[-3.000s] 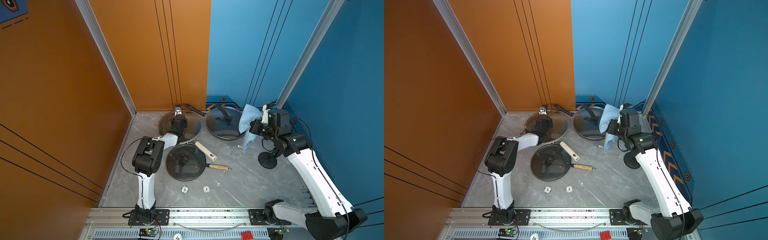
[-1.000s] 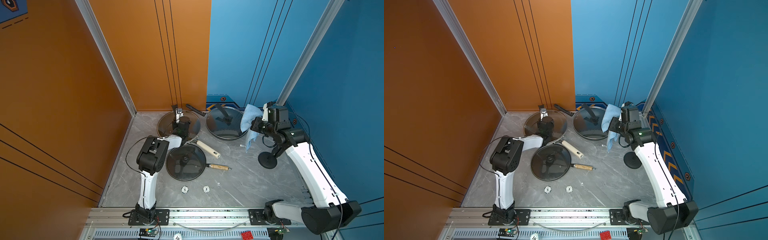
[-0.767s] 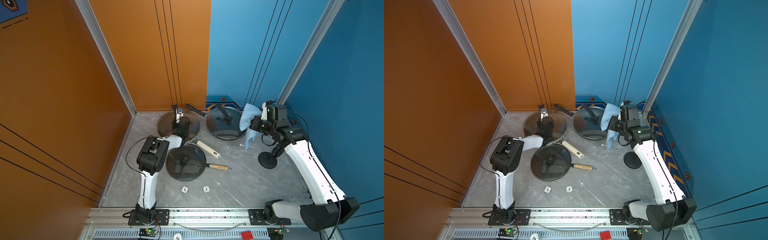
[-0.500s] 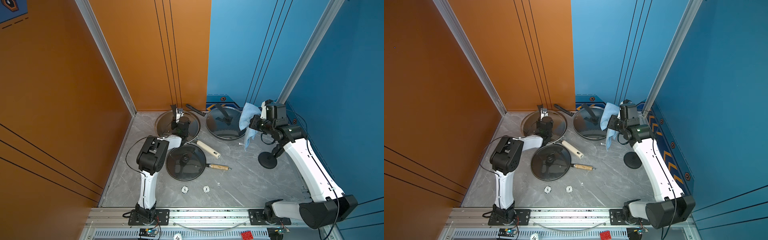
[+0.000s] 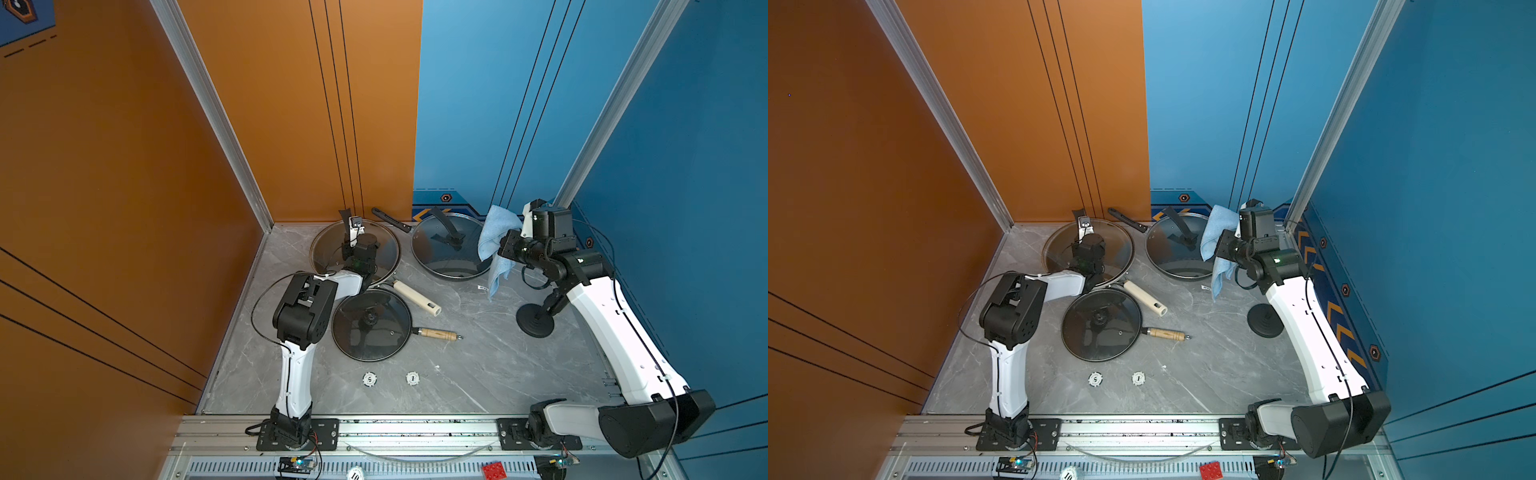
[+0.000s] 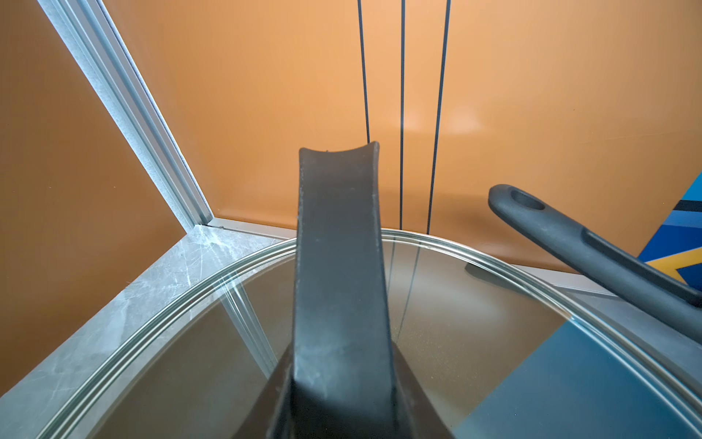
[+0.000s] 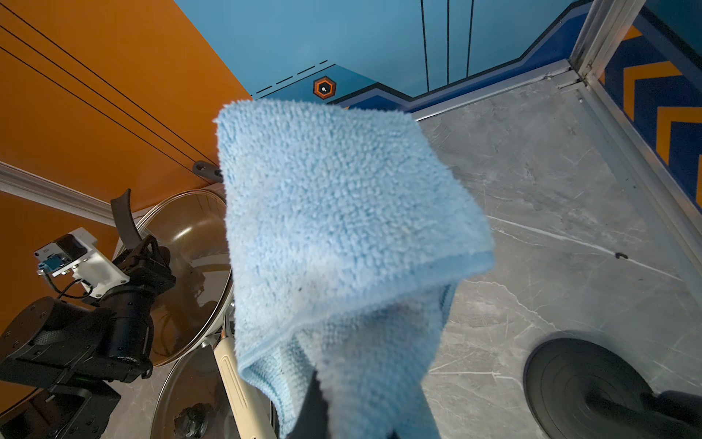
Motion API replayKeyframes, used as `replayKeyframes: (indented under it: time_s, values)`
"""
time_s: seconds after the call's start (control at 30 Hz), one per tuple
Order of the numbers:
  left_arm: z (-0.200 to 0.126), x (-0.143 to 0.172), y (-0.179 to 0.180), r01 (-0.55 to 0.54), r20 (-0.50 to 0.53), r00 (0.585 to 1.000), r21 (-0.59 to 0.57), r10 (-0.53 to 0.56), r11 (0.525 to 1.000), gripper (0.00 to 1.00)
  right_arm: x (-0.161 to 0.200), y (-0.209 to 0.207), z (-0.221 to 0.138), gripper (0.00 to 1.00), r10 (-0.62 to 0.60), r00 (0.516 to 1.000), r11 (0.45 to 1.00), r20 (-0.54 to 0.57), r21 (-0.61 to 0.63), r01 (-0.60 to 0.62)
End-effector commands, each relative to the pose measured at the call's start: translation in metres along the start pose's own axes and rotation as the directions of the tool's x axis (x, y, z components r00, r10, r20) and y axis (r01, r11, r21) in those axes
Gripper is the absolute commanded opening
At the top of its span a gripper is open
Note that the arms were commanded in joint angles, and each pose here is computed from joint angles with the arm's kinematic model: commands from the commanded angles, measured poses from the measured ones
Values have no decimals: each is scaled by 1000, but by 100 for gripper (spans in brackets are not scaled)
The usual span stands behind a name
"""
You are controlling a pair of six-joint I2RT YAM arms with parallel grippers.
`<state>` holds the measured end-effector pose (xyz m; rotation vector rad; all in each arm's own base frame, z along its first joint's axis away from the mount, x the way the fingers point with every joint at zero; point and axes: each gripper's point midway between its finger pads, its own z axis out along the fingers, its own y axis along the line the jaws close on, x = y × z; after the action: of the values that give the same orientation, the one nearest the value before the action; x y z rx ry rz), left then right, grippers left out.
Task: Wipe the pot lid with a cloth
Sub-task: Place the pot lid on the cooking pot.
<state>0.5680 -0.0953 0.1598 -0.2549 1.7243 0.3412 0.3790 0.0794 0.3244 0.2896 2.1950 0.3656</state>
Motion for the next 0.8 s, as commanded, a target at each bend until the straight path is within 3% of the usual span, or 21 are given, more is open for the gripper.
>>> replayKeyframes:
  time_s: [0.0, 0.77]
  values:
    - [-7, -34, -11, 97, 83, 991, 68, -102, 993, 0, -5, 0, -8, 0, -14, 1000, 1000, 16, 1, 14]
    - [-21, -43, -28, 49, 97, 993, 174, -67, 984, 0, 0, -2, -6, 0, -20, 1000, 1000, 4, 6, 20]
